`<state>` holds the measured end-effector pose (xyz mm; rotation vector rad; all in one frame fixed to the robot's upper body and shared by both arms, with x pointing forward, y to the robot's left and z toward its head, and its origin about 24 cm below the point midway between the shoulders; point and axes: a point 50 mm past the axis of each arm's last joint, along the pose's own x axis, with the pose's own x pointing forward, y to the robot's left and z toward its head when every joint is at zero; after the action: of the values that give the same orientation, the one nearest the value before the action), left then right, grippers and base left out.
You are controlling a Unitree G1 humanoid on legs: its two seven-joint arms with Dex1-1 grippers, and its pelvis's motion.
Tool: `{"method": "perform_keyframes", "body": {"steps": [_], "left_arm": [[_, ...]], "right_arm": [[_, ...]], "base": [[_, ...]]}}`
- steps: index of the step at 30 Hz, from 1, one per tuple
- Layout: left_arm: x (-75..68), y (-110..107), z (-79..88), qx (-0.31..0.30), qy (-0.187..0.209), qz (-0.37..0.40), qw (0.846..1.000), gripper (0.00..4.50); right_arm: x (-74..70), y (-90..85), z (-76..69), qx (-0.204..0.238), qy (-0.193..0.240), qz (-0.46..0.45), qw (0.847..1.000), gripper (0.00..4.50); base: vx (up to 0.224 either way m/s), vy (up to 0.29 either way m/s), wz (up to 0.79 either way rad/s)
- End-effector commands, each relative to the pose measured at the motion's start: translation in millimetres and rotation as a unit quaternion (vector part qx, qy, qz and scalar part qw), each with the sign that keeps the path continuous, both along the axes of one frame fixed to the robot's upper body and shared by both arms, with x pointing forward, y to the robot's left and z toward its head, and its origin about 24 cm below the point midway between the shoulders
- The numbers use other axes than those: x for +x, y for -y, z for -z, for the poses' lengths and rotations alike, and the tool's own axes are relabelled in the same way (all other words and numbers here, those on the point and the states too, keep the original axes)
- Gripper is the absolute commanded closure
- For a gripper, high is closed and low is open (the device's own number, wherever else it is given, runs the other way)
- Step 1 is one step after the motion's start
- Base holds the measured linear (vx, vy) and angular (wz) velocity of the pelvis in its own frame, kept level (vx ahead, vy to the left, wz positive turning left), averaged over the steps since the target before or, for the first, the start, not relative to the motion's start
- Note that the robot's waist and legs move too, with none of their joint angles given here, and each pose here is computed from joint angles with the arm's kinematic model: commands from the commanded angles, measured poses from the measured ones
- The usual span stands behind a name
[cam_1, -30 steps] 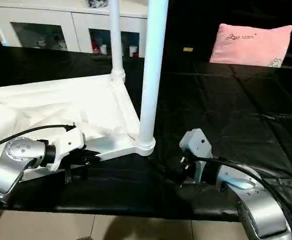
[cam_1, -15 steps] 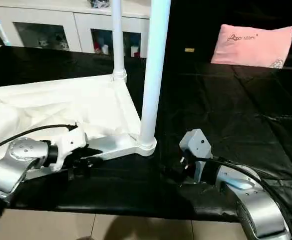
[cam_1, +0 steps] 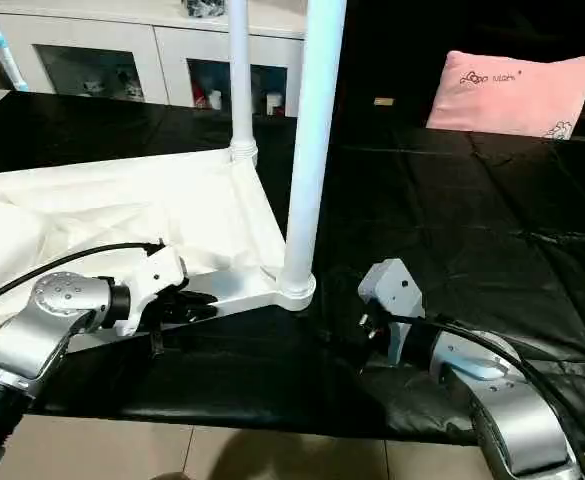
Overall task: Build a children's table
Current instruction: Rotate leg to tighten
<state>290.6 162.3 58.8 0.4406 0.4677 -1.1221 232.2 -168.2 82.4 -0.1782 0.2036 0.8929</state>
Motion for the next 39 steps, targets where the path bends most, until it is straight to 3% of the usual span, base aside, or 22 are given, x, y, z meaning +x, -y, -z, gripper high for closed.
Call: {"method": "perform_keyframes", "body": {"steps": [1,10,15,20,32,39], "left_arm": [[1.5,-2,1.9,0.015,-0.008,-0.004,1.000,4.36],[2.3,-3,6.1,0.040,-0.014,0.014,0.999,4.44],[-0.4,0,1.1,0.032,-0.011,0.071,0.997,4.44],[-6.2,6,-0.4,0.018,-0.022,0.138,0.990,4.44],[-9.8,11,-0.3,0.044,-0.045,0.240,0.969,4.44],[-11.3,13,-0.9,0.053,-0.052,0.271,0.960,4.50]], "right_arm": [[0.6,-0.1,0.0,-0.001,0.003,-0.001,1.000,0.00],[1.7,-1.0,0.8,-0.001,0.003,-0.003,1.000,0.00],[5.8,-0.3,2.1,-0.005,0.001,-0.003,1.000,0.00],[11.0,4.3,5.9,0.013,-0.031,-0.031,0.999,0.00],[25.7,7.9,11.8,-0.032,-0.031,-0.122,0.991,0.00],[30.8,9.0,22.0,-0.046,-0.059,-0.180,0.981,0.73]], "base": [[0.000,0.000,0.00],[0.000,0.000,0.00],[0.000,0.000,0.00],[0.000,0.000,0.00],[0.000,0.000,0.00],[0.000,0.000,0.00]]}}
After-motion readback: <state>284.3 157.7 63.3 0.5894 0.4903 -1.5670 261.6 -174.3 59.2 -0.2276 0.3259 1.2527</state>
